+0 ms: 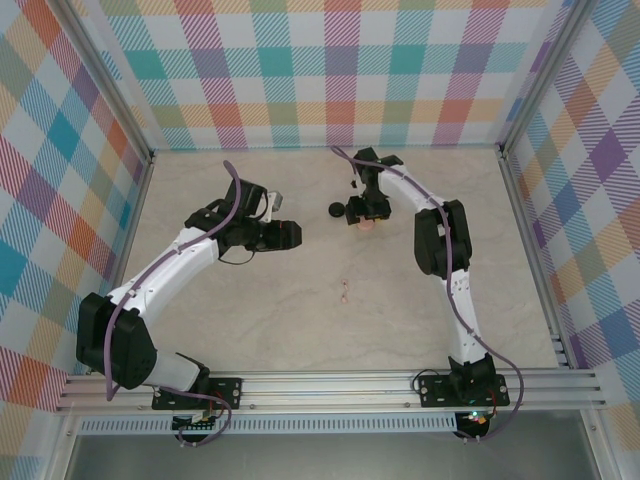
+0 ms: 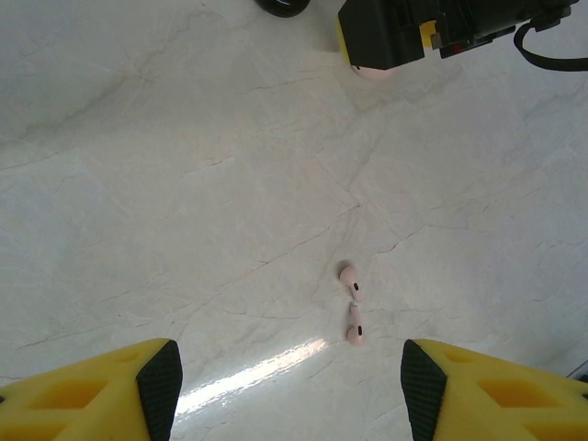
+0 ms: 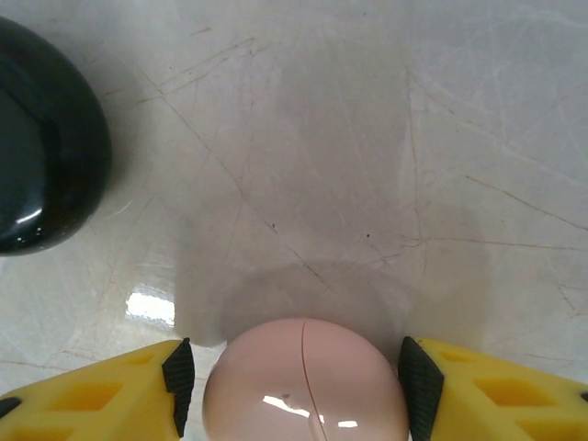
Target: Insert the wireless bluetooth earbuds into the charging case
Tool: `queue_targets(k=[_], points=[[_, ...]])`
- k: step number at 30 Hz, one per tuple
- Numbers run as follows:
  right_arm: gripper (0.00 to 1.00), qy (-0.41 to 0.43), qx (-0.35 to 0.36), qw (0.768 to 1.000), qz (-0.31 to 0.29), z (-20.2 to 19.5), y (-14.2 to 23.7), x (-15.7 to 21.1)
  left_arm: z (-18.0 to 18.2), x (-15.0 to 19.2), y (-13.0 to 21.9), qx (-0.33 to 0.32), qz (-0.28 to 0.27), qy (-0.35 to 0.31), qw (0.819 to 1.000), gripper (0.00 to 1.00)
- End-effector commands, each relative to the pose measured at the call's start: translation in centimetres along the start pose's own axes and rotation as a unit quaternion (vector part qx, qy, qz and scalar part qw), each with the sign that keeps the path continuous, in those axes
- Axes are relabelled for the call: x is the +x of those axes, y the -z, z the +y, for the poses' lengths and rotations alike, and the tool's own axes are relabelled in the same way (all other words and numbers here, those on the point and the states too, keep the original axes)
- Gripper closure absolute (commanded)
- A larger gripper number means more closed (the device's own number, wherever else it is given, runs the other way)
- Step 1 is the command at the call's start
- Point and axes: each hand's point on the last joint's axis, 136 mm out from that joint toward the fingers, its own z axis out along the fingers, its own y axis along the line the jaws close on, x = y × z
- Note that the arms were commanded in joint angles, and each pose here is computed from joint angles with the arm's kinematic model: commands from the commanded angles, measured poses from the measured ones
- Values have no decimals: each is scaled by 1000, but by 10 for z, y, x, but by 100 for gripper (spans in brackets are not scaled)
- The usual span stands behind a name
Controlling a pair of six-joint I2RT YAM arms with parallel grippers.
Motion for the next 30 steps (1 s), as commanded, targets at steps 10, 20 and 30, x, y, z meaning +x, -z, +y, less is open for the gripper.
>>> queue_targets(k=[10,20,30], points=[[47,68,-26,997,29,22,-11,16,0,7,0,-1,14,5,1000,35],[48,164,-68,984,24,70,-6,39,0,9,0,-2,16,9,1000,35],[41,241,-100,965,25,100,4,65,2,11,0,-3,12,13,1000,35]])
